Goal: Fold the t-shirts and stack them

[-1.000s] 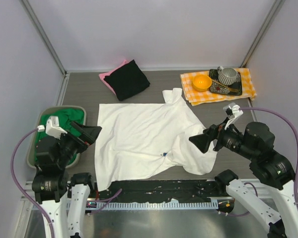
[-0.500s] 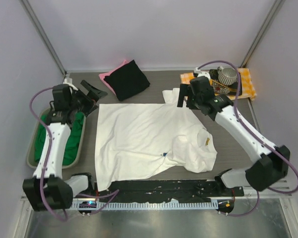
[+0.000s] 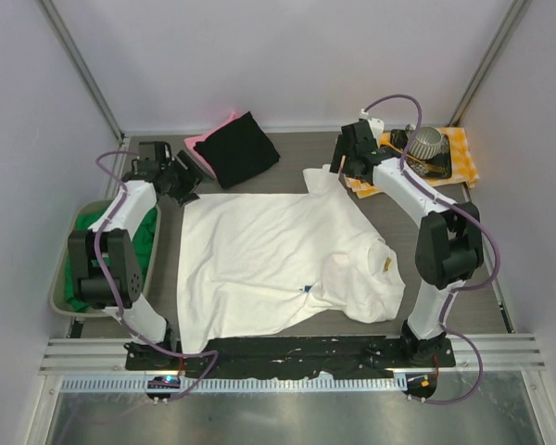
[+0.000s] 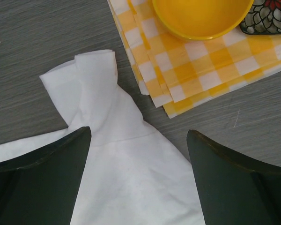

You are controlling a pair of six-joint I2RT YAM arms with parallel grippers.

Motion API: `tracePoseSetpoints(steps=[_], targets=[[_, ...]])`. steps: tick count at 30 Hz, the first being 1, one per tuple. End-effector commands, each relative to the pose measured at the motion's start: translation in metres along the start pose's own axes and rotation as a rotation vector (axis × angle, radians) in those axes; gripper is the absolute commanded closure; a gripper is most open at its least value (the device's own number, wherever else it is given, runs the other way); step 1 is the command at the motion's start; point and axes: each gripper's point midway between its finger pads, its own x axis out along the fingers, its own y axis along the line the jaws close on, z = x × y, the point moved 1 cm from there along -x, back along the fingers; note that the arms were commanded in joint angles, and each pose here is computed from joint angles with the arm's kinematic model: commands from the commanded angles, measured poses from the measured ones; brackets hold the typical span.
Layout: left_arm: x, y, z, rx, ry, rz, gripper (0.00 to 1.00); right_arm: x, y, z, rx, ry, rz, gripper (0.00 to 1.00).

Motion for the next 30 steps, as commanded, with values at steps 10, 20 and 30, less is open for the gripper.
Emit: tracePoseSetpoints(steps=[10,20,30], targets=[[0.050,0.033,0.031,0.030,-0.047,0.175,0.40,0.057,0.063,0.054,0.062,-0.067,0.184,0.16],[0.067,0.055,0.026,0.019,-0.026,0.257,0.46,0.101,0.082,0.027,0.042,0.024,0.206,0.27],[0.064,0.051,0.025,0.022,-0.026,0.242,0.46,0.125,0.095,-0.004,0.047,0.108,0.238,0.42]])
